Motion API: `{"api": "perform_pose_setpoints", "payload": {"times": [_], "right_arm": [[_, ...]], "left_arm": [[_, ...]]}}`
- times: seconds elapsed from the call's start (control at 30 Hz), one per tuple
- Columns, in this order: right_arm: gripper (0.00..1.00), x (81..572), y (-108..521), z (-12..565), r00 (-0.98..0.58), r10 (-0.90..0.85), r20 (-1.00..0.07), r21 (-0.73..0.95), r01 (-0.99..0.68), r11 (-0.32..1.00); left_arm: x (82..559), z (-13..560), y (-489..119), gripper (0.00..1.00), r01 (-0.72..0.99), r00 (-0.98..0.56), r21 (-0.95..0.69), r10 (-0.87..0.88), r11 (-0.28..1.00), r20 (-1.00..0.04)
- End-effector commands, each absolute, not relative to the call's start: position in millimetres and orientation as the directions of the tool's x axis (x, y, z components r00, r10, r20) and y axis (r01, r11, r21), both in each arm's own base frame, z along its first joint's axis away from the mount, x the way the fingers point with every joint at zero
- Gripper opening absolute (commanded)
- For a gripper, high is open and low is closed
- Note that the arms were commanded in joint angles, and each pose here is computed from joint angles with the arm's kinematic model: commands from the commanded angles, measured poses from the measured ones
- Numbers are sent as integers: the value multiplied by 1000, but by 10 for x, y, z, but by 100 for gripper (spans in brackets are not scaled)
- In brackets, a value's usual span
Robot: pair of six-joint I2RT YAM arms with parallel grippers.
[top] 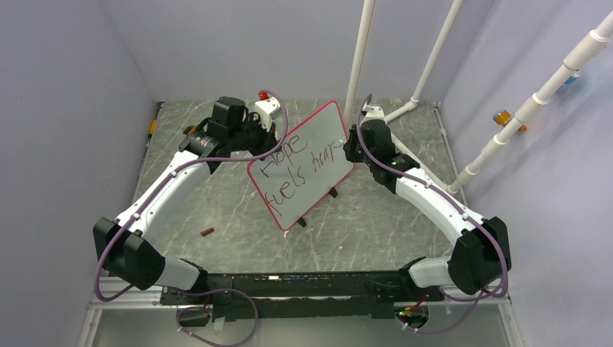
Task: Write a sentence on the whiteboard
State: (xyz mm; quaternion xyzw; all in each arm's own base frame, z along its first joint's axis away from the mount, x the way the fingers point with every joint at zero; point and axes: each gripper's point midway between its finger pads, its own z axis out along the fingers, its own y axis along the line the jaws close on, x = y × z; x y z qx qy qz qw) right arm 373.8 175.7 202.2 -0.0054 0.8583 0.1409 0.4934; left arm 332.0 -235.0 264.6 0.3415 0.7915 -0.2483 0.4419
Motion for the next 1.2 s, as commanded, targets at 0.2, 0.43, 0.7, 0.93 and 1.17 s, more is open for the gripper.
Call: {"api": "perform_pose_setpoints", "payload": {"times": [0.2,0.43,0.7,0.93,1.17], "right_arm": [[0,3952,1920,2296,-452,171,-875,279,-183,943],[0,3932,1953,2163,-477,166,-863,286,-190,939],[0,3763,1961,1852,-537,150,-830,298,-201,933],[0,3652,1919,1636,-571,142,-809,298,-189,936],[0,3697,1837,1597,-567,134,-813,263,-151,953]], "left_arm": [[3283,2623,-2277,0,784,-314,-3,393,621,-864],[3281,2639,-2277,0,785,-311,-1,392,619,-866],[3281,2645,-2280,0,785,-312,-3,390,620,-866],[3281,2641,-2281,0,785,-312,-4,390,619,-866],[3283,2638,-2286,0,786,-312,-4,390,618,-866]]}}
